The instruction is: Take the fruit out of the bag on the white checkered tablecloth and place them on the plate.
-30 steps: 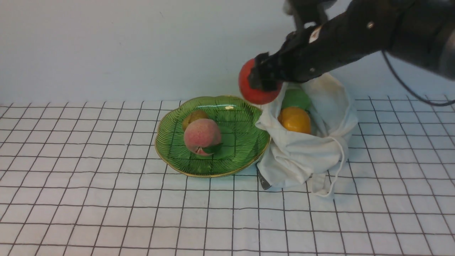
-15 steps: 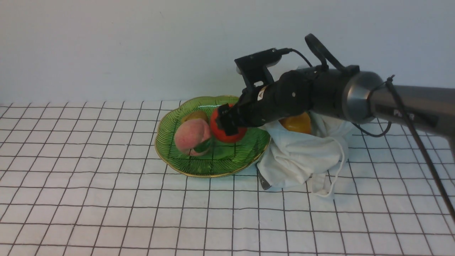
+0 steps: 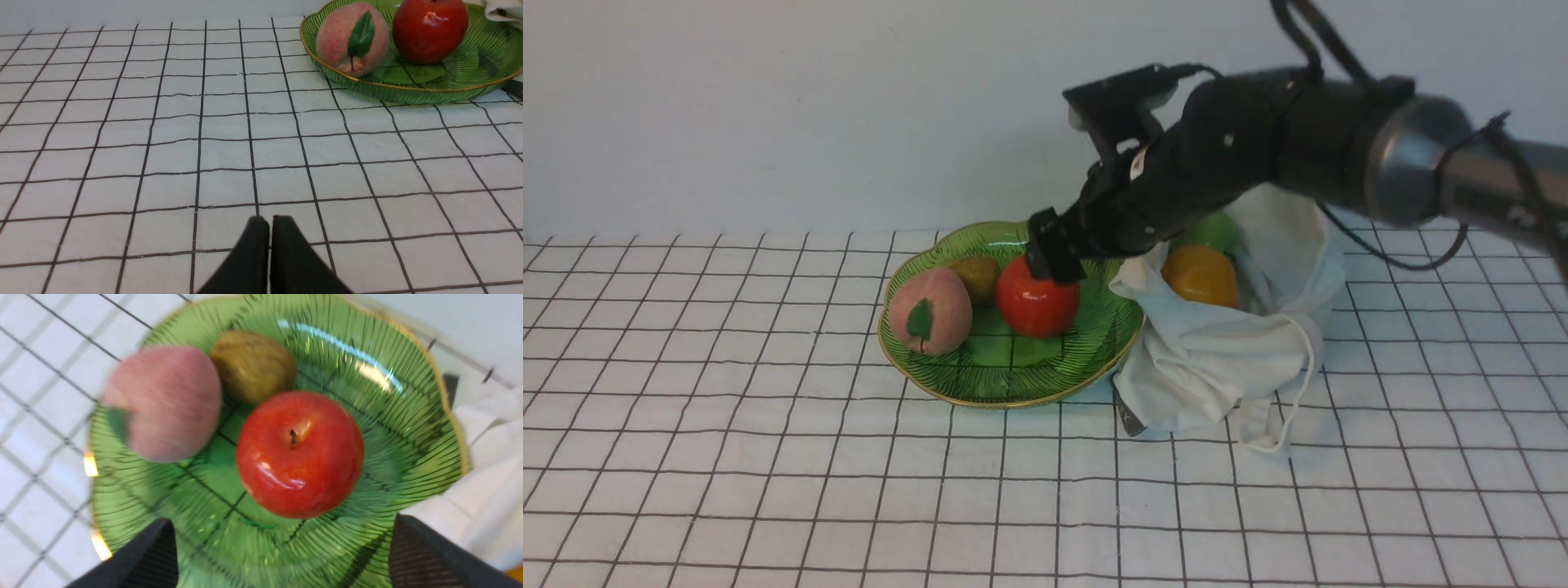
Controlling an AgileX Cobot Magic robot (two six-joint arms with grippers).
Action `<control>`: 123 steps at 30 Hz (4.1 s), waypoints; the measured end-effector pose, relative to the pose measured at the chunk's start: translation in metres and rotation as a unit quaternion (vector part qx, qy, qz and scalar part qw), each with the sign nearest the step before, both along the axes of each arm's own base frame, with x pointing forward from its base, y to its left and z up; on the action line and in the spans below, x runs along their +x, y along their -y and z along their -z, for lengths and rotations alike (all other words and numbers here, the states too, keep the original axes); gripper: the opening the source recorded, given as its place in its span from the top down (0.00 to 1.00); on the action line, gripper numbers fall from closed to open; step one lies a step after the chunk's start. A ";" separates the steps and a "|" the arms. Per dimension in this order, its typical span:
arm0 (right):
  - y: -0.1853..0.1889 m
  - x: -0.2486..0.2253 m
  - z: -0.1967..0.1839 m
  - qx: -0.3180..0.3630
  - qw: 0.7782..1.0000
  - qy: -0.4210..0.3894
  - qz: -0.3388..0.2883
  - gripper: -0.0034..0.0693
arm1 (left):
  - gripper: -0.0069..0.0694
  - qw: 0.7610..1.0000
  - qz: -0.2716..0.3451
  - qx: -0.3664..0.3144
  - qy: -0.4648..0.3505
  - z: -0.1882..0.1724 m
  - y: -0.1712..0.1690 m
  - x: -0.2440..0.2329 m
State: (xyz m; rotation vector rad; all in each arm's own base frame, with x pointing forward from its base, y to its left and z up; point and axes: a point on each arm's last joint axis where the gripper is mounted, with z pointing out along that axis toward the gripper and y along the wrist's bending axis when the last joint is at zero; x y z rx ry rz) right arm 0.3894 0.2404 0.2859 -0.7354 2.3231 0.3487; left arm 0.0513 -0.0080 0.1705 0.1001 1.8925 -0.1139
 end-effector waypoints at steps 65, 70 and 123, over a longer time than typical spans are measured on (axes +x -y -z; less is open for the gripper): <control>0.231 -0.357 -0.050 0.229 0.873 0.419 0.097 0.97 | 0.92 1.000 0.000 0.000 0.000 0.000 0.000 0.000; 0.231 -0.357 -0.050 0.229 0.873 0.419 0.097 0.97 | 0.92 1.000 0.000 0.000 0.000 0.000 0.000 0.000; 0.236 -0.334 0.105 0.102 0.907 0.298 0.280 0.97 | 0.92 1.000 0.000 0.000 0.000 0.000 0.000 0.000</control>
